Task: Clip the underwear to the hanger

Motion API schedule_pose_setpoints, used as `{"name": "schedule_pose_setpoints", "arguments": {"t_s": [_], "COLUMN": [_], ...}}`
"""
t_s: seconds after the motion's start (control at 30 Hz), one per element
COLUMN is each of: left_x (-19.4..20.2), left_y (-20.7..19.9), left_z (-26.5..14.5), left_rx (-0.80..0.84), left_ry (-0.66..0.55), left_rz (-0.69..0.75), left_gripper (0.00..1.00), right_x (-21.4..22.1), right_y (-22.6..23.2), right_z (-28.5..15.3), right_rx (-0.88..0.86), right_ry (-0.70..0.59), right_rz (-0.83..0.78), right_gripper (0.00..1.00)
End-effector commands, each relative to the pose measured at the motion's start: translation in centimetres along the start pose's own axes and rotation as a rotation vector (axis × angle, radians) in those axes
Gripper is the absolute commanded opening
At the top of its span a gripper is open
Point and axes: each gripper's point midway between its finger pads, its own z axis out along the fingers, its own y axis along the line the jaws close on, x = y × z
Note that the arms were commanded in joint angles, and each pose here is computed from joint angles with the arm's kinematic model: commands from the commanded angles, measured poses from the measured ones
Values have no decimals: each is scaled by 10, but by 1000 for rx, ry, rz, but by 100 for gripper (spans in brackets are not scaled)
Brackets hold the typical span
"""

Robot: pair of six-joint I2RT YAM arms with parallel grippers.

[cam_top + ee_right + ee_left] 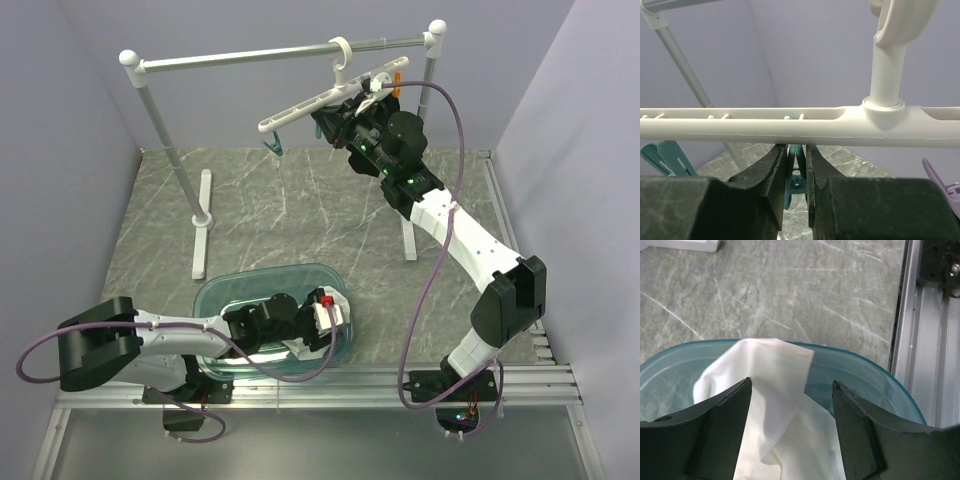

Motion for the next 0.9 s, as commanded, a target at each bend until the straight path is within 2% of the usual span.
{"name": "schedule_pose_setpoints", "arguments": {"t_s": [0.0,0.17,0.37,0.7,0.8,0.87], "left_x": [-5,6,17,22,25,24], "left_y": [-3,2,6,5,7,8], "left_z": [-1,2,5,16,17,17], "left_rx": [-28,-88,-123,-112,-118,-118], "left_ry": [-23,15,49,49,56,55], "left_rz": [-10,13,16,17,9,12], "left_gripper": [70,68,59,56,49,33], "right_x": [-8,-6,-5,-2,0,-1], "right_y": [5,5,4,3,2,2], "right_z": [-8,-8,-7,-2,-1,0], "right_rx": [-5,-8,-5,-3,-4,-4], "right_ry": [0,0,3,8,13,10], "right_rz": [8,18,19,24,26,24], "right_gripper": [0,0,0,0,0,0]}}
